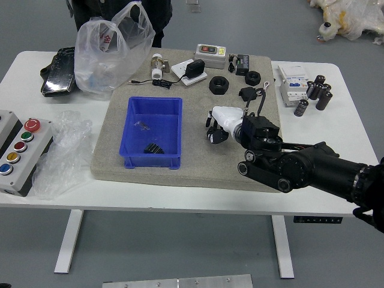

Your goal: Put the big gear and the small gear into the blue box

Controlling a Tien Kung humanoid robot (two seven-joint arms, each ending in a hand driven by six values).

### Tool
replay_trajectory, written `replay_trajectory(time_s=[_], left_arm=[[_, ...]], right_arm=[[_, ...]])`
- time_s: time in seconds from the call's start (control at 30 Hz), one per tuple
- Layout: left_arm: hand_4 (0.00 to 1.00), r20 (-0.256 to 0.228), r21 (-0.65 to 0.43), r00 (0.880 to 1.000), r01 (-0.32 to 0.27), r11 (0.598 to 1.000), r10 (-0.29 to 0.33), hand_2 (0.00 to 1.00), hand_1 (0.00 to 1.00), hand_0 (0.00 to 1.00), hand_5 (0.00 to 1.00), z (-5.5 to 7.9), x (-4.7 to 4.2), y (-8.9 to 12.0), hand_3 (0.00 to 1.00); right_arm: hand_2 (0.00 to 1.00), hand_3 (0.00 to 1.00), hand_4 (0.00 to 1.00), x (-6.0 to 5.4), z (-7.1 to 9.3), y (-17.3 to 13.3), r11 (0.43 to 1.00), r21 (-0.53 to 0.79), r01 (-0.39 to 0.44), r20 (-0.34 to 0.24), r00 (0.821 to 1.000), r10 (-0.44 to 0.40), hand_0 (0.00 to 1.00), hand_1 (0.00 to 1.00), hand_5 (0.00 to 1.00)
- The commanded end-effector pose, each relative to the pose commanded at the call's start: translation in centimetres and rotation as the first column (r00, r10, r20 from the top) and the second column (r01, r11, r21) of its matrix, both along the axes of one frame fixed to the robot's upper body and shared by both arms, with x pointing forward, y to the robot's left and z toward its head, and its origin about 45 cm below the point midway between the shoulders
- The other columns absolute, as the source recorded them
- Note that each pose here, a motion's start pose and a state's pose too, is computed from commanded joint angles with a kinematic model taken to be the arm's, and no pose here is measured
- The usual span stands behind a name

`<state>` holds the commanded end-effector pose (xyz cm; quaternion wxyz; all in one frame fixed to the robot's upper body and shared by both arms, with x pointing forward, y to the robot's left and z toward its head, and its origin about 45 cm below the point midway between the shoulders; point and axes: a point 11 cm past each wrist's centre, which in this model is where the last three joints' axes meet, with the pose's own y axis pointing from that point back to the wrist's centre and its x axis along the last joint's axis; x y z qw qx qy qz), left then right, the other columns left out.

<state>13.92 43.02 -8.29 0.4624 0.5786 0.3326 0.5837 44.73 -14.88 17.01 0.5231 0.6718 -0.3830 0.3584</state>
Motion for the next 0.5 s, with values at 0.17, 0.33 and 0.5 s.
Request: replay_trajectory(time_s=[0.17, 0.33, 0.5], left_arm=[[0.661, -0.003, 0.003, 1.000, -0.003, 1.000, 0.003, 0.532, 0.559, 0.650, 0.295, 0.0, -0.15, 0.2, 0.682], [0.661, -0.009, 0.003, 1.000, -0.005, 1.000, 0.005, 0.532, 0.560, 0.650, 0.295, 0.0, -0.34, 0.2, 0.681], [0.661, -0.008, 0.001, 1.000, -0.004, 1.000, 0.004, 0.532, 0.560, 0.650, 0.295, 0.0, -0.33, 0.1, 0.682]], right_arm=[[0.511, 0.604, 0.610, 0.3, 1.9, 0.4, 0.999, 0.029, -0.015, 0.051, 0.999, 0.014, 0.377, 0.547, 0.002], [0.510, 0.609, 0.610, -0.3, 4.3, 2.8, 0.994, 0.069, -0.090, 0.116, 0.990, 0.081, 0.382, 0.546, 0.002], [0.512, 0.608, 0.614, -2.4, 5.4, 6.1, 0.973, 0.147, -0.180, 0.121, 0.979, 0.163, 0.379, 0.548, 0.002]])
